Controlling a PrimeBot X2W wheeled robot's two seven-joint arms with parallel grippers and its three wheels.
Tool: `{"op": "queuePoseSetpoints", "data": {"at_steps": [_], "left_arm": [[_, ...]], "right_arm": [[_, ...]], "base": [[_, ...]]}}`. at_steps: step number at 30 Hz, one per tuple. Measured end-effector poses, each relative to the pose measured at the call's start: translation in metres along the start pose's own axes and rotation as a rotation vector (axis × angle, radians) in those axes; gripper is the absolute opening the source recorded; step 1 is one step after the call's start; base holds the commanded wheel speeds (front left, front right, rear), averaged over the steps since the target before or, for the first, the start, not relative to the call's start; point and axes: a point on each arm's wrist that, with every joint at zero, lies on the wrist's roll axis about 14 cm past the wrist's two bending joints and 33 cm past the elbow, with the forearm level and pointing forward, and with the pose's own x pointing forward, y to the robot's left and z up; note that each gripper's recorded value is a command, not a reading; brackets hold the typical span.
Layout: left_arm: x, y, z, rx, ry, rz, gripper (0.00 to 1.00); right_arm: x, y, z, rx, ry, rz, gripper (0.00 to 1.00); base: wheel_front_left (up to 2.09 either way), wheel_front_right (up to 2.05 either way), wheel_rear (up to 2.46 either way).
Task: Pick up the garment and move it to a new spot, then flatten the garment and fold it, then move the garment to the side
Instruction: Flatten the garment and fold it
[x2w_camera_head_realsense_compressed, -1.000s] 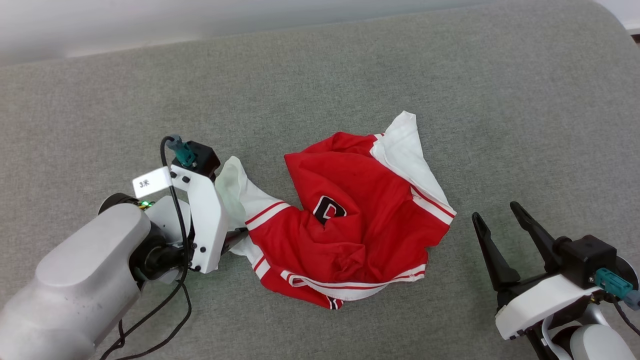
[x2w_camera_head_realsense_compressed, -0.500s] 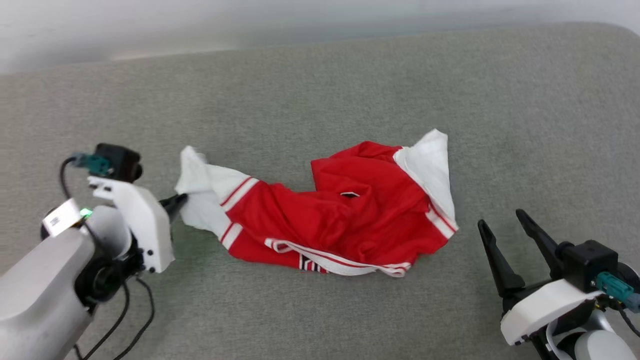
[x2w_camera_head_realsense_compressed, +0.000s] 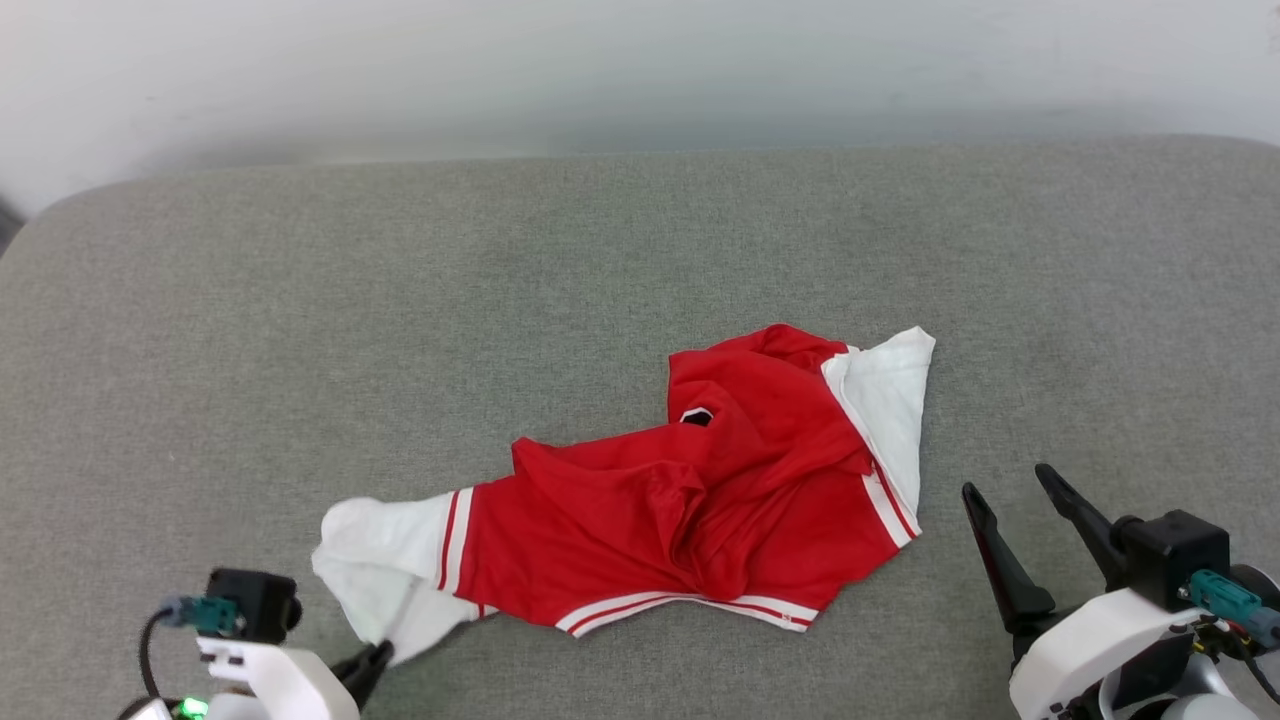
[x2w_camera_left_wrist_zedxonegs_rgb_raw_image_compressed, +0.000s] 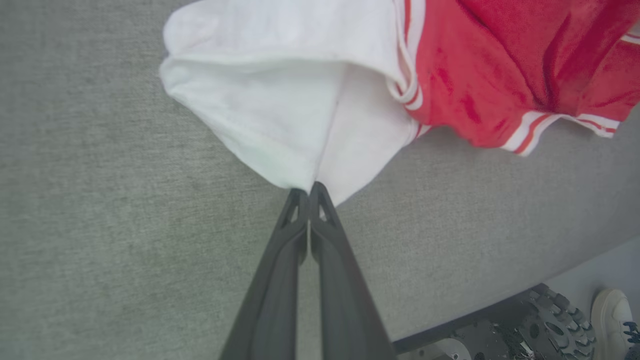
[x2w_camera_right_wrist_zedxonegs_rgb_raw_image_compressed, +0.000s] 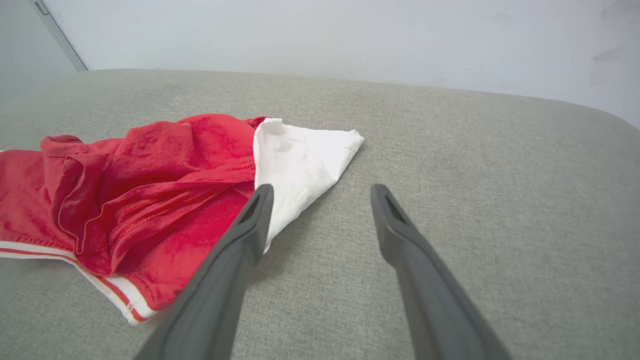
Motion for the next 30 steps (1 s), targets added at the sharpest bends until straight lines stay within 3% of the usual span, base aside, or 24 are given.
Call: {"op": "queuePoseSetpoints", "data": {"at_steps": [1,2,3,4,16,23,30], "left_arm": [[-0.001,-0.003,-0.005,-0.002,0.006,-0.005,0.00],[-0.001,-0.003,-0.005,-0.002,0.006,-0.005,0.10],[-0.002,-0.003,-0.004,0.012,-0.025,0.008,0.82],[-0.002,-0.003,-0.004,0.012,-0.025,0.008,1.00],[-0.041,-0.015,0.108,0.166,-0.642,0.043,1.00],[-0.052,-0.027,0.124,0.166,-0.761,0.042,1.00],[-0.051,-0.016,0.116,0.141,-0.762,0.071,1.00]], "right_arm": [[-0.001,0.000,-0.001,-0.001,0.005,0.000,1.00],[-0.001,0.000,-0.001,-0.001,0.005,0.000,1.00],[-0.004,0.000,-0.003,-0.002,0.013,0.000,1.00],[-0.004,0.000,-0.003,-0.002,0.013,0.000,1.00],[-0.005,0.014,0.018,-0.095,0.044,0.078,1.00],[0.018,0.036,0.004,-0.167,0.284,0.185,1.00],[0.043,0.034,-0.023,-0.221,0.549,0.215,1.00]], "base": [[0.00,0.00,0.00],[0.00,0.00,0.00],[0.00,0.00,0.00],[0.00,0.00,0.00],[0.00,0.00,0.00],[0.00,0.00,0.00],[0.00,0.00,0.00]]}}
